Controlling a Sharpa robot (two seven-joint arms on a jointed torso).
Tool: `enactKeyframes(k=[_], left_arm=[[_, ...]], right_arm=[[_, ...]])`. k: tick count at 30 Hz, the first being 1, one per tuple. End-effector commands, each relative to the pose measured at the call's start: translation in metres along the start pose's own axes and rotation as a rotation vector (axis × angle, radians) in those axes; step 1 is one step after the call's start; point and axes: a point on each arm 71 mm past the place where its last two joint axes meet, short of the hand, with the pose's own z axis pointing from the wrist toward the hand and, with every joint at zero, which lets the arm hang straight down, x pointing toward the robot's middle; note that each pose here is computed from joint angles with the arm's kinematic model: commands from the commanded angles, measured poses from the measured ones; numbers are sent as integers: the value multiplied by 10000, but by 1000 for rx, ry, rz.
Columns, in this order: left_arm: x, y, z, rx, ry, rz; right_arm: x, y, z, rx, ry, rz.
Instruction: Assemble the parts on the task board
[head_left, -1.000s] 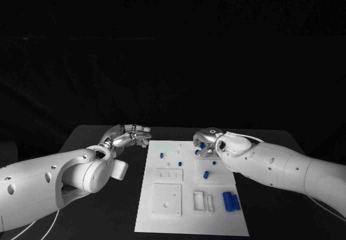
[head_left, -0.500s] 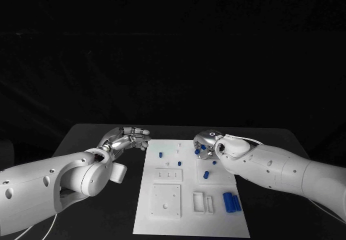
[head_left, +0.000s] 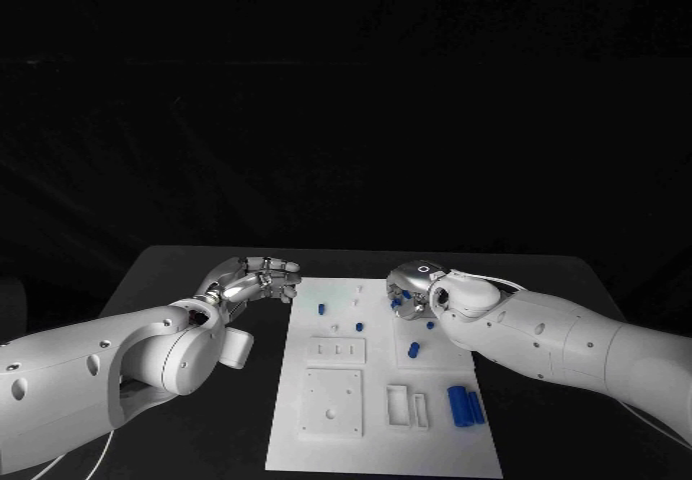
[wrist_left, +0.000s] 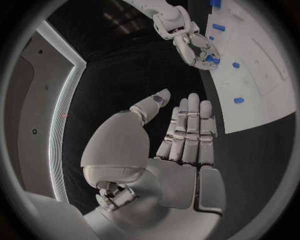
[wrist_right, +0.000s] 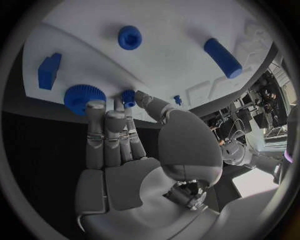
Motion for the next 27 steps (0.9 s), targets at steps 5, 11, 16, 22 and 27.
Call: enactKeyframes(k=[5, 11, 16, 22, 27], left_arm=[[20, -15, 5, 7, 19, -2], [17, -13, 6, 5, 19, -2], [7, -11, 5, 4, 16, -1], [10, -11, 3, 3, 16, -1], [6, -11, 4, 3, 13, 0]], right_arm=[[34, 15, -13, 2, -7, -16], [11, 10, -22, 14, -40, -40], [-24, 30, -30, 18, -86, -50], [-112, 75, -58, 16, -201, -65], [-183, 152, -55, 11, -288, -89]])
